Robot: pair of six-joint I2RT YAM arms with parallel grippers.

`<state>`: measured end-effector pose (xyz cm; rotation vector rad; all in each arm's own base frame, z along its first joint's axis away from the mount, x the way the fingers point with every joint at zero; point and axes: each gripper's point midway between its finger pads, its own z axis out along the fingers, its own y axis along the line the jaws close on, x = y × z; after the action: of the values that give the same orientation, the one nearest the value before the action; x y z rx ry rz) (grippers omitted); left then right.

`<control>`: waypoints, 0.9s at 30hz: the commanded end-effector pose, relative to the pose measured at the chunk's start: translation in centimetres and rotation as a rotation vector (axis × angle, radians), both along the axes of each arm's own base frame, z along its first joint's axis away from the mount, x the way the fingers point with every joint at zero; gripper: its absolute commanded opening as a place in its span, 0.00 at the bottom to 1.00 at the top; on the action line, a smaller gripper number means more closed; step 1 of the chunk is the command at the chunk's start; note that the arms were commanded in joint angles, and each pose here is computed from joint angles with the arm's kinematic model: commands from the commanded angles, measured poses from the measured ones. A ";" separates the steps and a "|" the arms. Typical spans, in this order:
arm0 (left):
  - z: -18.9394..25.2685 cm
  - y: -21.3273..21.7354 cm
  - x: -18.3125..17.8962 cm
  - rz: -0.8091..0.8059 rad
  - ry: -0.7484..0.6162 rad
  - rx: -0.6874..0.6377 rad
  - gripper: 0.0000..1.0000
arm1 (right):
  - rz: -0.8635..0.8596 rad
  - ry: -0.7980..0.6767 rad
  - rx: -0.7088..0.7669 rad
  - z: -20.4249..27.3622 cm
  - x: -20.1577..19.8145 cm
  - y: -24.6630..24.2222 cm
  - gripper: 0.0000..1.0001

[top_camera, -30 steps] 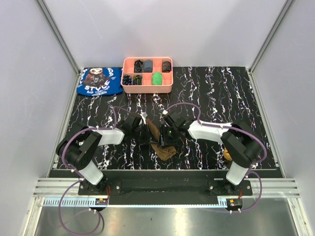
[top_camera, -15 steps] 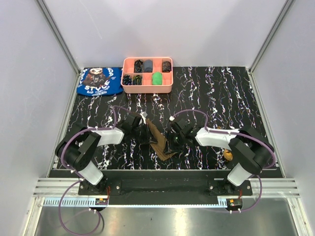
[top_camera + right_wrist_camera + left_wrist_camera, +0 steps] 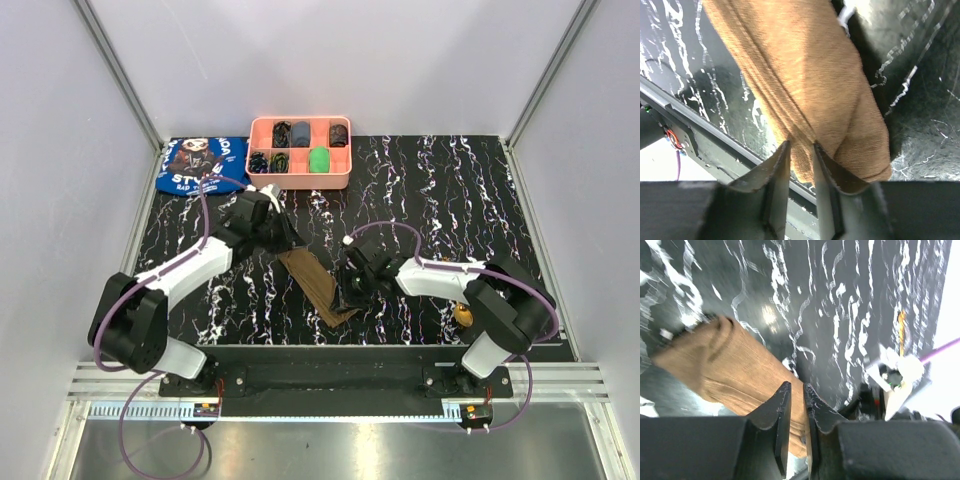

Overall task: Fold the napkin into a case and place the utensils inside
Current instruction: Smooth out the smaller rectangle-folded napkin at the center of the board.

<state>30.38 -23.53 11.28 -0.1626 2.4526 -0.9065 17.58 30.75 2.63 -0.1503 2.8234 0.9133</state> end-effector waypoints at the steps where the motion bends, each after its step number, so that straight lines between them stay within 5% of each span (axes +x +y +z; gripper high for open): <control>1: -0.9 3.8 0.6 0.075 -0.040 0.220 0.17 | 0.037 -0.110 0.031 4.2 2.1 1.5 0.37; 7: -1.5 5.8 1.6 0.168 -0.044 0.308 0.16 | 0.082 -0.221 0.054 8.1 5.5 4.2 0.48; 16: -2.8 5.2 3.3 0.172 -0.002 0.353 0.18 | 0.121 -0.295 0.042 7.4 11.8 8.7 0.47; 27: -4.6 4.3 3.8 0.148 0.026 0.394 0.17 | 0.095 -0.245 0.078 5.0 14.2 9.5 0.26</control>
<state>32.68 -18.78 5.61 -0.2390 2.5965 -0.3685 30.08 38.99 5.23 -0.3646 2.6561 0.8651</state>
